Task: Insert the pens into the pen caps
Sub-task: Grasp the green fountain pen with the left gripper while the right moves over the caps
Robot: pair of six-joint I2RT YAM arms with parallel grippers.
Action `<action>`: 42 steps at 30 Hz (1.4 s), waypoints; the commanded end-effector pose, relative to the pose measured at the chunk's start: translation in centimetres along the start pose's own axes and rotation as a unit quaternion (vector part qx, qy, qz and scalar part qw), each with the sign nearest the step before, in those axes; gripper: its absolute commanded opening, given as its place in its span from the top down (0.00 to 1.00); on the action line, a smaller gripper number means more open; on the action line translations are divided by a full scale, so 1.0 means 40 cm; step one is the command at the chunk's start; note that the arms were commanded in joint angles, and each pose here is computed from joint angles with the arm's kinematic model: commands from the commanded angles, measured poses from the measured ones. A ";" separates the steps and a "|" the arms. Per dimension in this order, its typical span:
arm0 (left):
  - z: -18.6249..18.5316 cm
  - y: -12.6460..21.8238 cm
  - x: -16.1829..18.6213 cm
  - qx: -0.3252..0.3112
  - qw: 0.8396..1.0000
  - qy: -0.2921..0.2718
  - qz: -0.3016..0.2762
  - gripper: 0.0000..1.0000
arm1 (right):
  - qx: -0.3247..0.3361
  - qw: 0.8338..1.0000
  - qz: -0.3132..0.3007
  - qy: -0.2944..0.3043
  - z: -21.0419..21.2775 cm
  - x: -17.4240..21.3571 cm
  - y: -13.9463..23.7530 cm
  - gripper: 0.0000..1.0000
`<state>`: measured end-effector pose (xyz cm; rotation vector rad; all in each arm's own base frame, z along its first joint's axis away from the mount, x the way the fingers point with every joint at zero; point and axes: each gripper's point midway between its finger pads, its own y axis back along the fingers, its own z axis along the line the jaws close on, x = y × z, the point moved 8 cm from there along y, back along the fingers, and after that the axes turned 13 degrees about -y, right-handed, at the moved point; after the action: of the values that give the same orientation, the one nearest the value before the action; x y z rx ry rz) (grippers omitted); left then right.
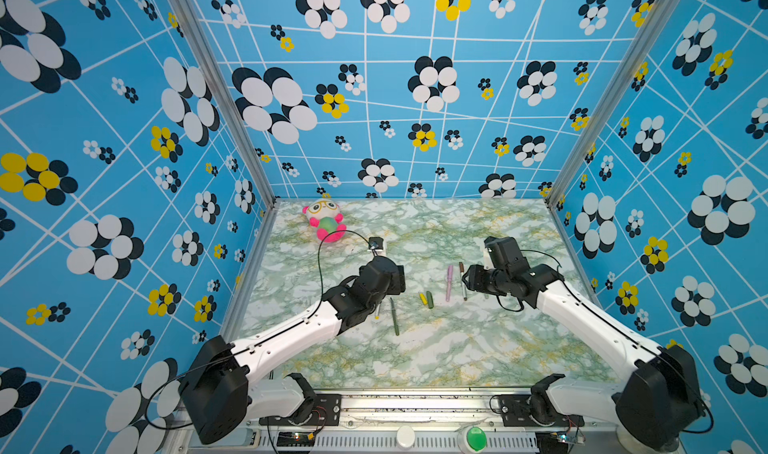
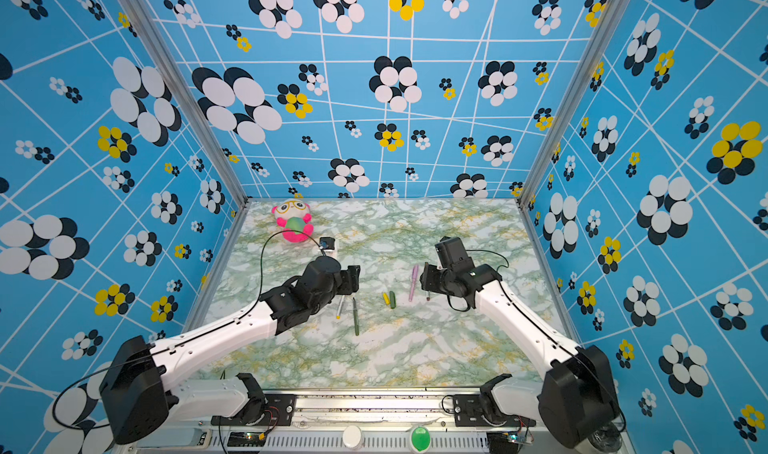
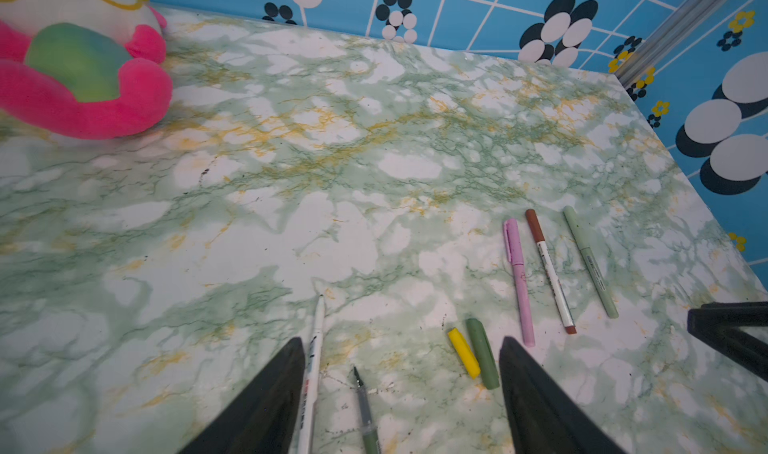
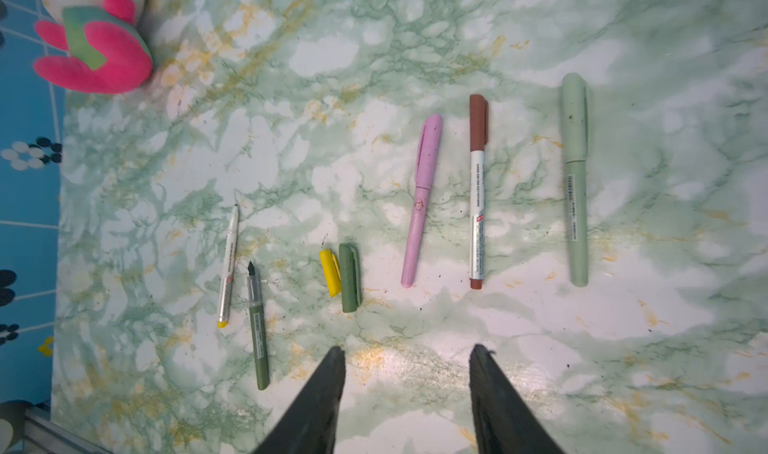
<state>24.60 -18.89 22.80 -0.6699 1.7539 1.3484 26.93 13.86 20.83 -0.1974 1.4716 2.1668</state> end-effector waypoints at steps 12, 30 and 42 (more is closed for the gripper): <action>0.100 0.058 0.131 0.028 0.997 0.065 0.032 0.20 | 0.125 0.985 0.077 0.085 0.040 0.013 -0.207 0.54; 0.133 0.041 0.162 0.022 0.993 0.101 0.053 0.21 | 0.165 0.974 0.106 0.117 0.015 0.029 -0.329 0.67; 0.133 0.025 0.167 0.017 0.992 0.101 0.070 0.20 | 0.146 0.979 0.082 0.119 0.038 0.008 -0.261 0.63</action>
<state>21.57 -13.27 17.57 -0.7024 1.9916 1.3607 32.15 18.24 10.10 -0.1872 2.0266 2.0809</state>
